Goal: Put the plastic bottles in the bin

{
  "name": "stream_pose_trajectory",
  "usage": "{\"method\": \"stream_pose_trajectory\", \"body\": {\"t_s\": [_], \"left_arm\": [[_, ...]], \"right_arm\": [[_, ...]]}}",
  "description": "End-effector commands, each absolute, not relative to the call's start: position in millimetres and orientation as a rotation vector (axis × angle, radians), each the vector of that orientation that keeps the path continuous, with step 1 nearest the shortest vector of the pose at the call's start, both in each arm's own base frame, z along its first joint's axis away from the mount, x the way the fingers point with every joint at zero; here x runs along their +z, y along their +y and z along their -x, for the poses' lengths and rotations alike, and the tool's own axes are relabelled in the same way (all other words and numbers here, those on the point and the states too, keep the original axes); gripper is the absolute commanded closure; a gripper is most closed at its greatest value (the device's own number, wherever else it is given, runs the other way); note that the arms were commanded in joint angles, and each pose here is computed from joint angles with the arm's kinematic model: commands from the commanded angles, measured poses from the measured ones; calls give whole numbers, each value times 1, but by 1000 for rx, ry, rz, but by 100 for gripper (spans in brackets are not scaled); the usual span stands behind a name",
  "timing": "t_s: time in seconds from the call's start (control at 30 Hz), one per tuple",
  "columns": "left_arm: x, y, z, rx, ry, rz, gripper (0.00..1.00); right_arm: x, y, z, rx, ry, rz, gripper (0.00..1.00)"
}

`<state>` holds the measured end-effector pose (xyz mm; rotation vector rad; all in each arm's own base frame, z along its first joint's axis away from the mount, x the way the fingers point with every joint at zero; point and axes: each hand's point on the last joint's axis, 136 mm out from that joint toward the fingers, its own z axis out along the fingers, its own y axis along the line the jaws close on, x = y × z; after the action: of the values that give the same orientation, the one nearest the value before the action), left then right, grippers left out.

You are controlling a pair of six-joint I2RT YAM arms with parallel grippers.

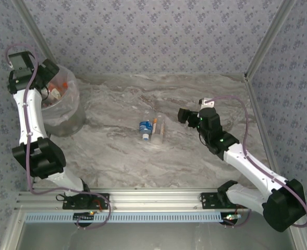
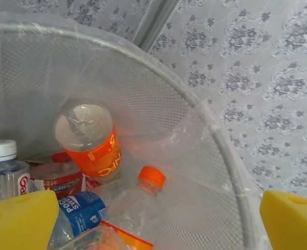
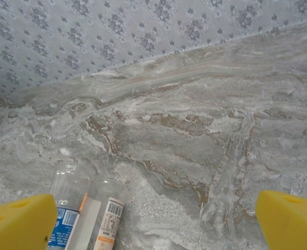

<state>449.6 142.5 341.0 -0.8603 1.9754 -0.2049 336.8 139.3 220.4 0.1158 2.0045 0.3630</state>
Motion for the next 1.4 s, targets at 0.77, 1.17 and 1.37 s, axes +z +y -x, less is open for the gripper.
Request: {"method": "stream_pose_trajectory", "body": {"t_s": [0.77,1.17,1.37], "left_arm": [[435,32,-404,-940,1688,560,1],[423,21,-374,-932,1717,561,1],[414,21,-366,-914,1726,573,1]], "right_arm": [[131,196,-342,444,2327,-185,0],[88,260,-318,418,2495,-77,3],[72,267,-312,352,2541,-13,6]]}}
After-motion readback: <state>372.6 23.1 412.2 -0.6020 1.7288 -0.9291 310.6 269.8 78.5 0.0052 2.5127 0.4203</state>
